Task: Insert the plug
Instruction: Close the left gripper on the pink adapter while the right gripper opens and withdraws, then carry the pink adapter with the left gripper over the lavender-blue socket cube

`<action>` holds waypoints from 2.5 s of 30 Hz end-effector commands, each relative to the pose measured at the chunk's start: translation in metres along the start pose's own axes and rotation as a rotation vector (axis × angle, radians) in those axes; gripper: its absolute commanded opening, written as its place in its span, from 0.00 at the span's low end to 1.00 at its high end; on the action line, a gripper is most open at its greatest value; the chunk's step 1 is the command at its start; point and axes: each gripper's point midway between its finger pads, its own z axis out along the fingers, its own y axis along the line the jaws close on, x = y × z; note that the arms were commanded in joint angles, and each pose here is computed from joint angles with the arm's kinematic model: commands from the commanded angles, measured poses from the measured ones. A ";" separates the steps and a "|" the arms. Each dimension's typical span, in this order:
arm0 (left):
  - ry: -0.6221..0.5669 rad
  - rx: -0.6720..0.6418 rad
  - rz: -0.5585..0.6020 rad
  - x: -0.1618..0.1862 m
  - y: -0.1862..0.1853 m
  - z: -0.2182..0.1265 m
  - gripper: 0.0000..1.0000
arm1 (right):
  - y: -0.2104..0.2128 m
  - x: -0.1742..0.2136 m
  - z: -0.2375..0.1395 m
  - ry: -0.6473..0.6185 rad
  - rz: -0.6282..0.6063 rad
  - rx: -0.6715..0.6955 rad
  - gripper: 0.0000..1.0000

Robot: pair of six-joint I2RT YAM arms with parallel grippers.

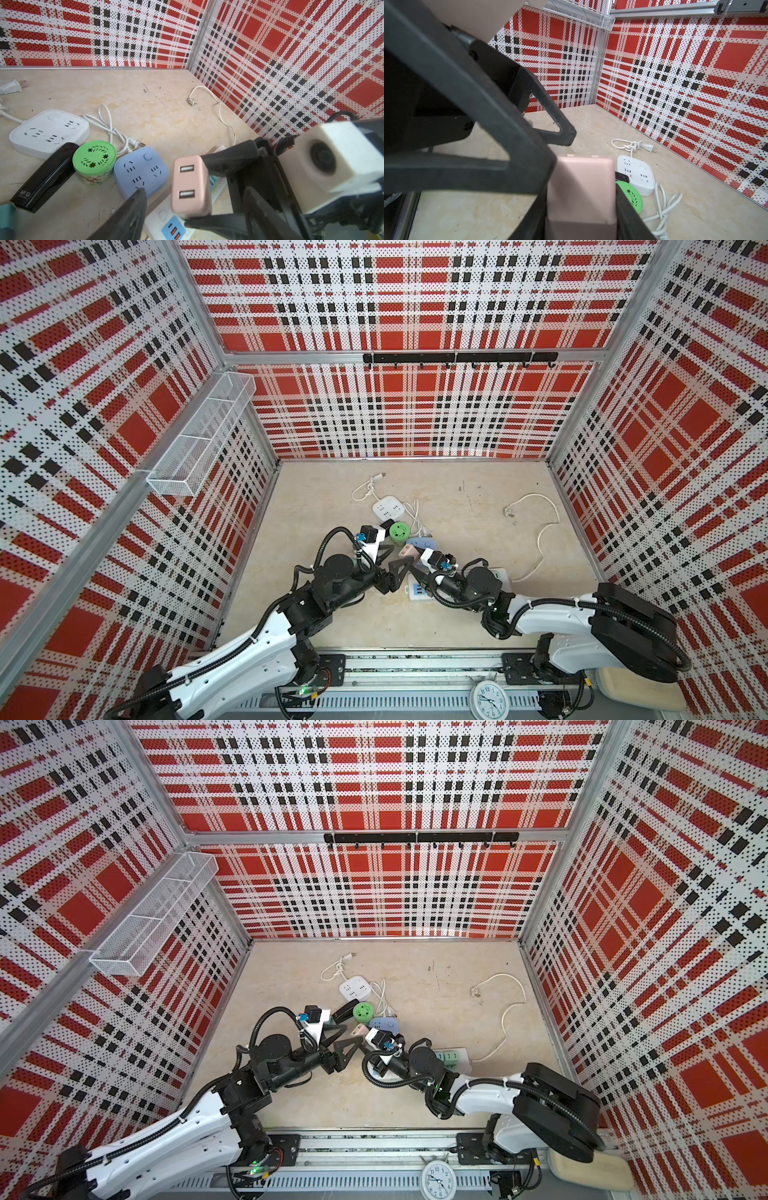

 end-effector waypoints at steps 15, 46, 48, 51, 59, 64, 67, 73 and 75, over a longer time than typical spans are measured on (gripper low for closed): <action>0.082 0.086 -0.031 -0.007 -0.022 0.018 0.55 | 0.007 -0.032 -0.001 -0.137 -0.001 -0.031 0.06; 0.171 0.219 0.711 0.037 0.011 0.048 0.00 | -0.153 0.025 -0.090 0.135 0.244 0.563 1.00; 0.188 0.243 0.771 0.047 0.008 0.053 0.00 | -0.174 0.034 -0.111 0.165 0.281 0.649 1.00; 0.193 0.284 0.769 0.047 0.011 0.064 0.00 | -0.201 0.050 -0.140 0.203 0.348 0.775 1.00; 0.234 0.411 0.663 0.046 0.027 0.095 0.00 | -0.230 0.077 -0.174 0.206 0.410 0.935 1.00; 0.260 0.426 0.655 0.051 0.033 0.111 0.00 | -0.237 0.089 -0.167 0.247 0.413 0.950 1.00; 0.283 0.426 0.660 0.055 0.038 0.120 0.00 | -0.239 0.093 -0.165 0.258 0.421 0.956 1.00; 0.329 0.418 0.662 0.064 0.047 0.133 0.00 | -0.238 0.096 -0.162 0.256 0.426 0.943 1.00; 0.342 0.425 0.655 0.070 0.048 0.137 0.00 | -0.237 0.098 -0.158 0.262 0.428 0.929 1.00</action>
